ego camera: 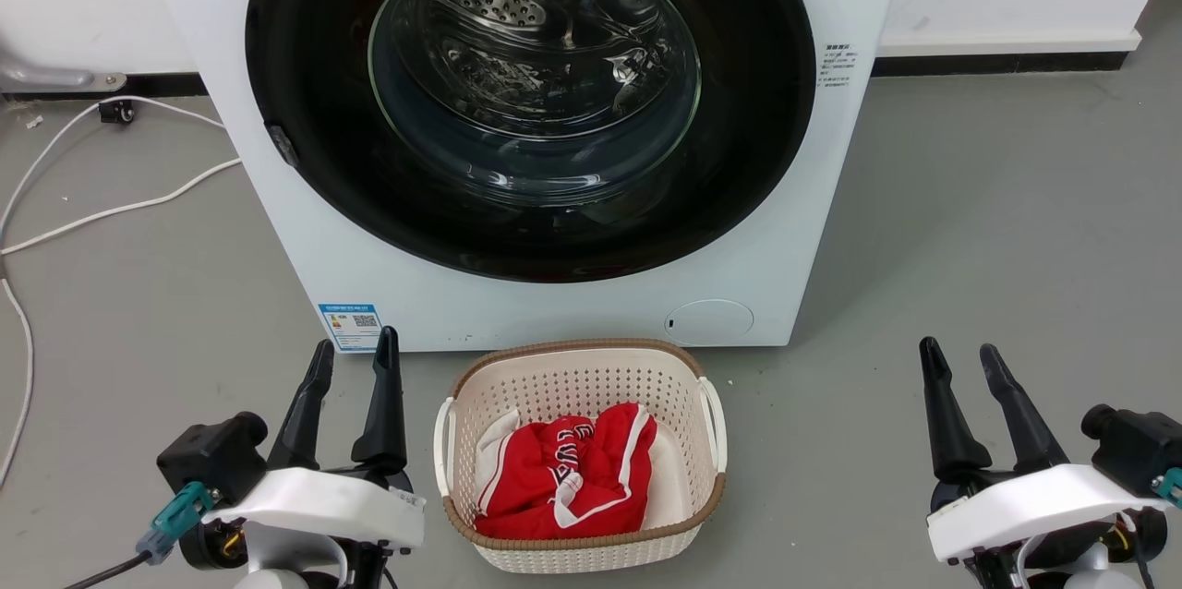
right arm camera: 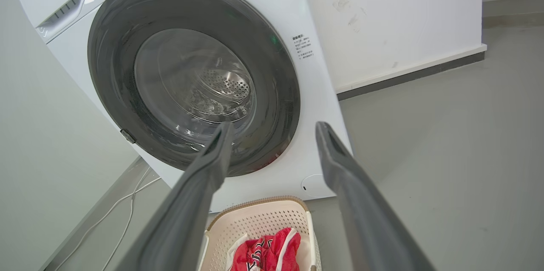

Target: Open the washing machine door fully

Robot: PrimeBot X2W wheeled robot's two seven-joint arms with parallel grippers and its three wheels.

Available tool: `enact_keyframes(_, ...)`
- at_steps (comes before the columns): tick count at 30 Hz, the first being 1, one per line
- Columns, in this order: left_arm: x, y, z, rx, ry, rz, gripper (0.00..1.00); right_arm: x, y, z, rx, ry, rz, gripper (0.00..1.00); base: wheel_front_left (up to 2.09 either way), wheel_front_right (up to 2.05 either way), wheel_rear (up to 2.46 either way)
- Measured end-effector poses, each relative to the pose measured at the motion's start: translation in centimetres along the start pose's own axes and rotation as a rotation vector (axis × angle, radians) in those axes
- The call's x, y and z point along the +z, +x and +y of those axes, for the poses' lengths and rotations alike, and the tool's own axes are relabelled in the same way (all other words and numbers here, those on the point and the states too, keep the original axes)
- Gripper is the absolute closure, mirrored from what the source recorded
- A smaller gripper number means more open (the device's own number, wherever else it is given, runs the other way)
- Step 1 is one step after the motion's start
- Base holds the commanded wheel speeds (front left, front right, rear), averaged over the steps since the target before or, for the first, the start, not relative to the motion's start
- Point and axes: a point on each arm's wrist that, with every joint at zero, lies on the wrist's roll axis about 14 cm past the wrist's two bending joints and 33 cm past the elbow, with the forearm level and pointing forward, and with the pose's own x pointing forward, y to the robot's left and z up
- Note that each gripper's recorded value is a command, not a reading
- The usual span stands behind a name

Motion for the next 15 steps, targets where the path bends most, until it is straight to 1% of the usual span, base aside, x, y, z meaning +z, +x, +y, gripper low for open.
enact_keyframes(15,0.02,-0.40,-0.16,0.001,0.167,-0.015,0.00,-0.24,-0.43,0.36,0.017,-0.155,0.015,0.00,0.00,0.00,0.00)
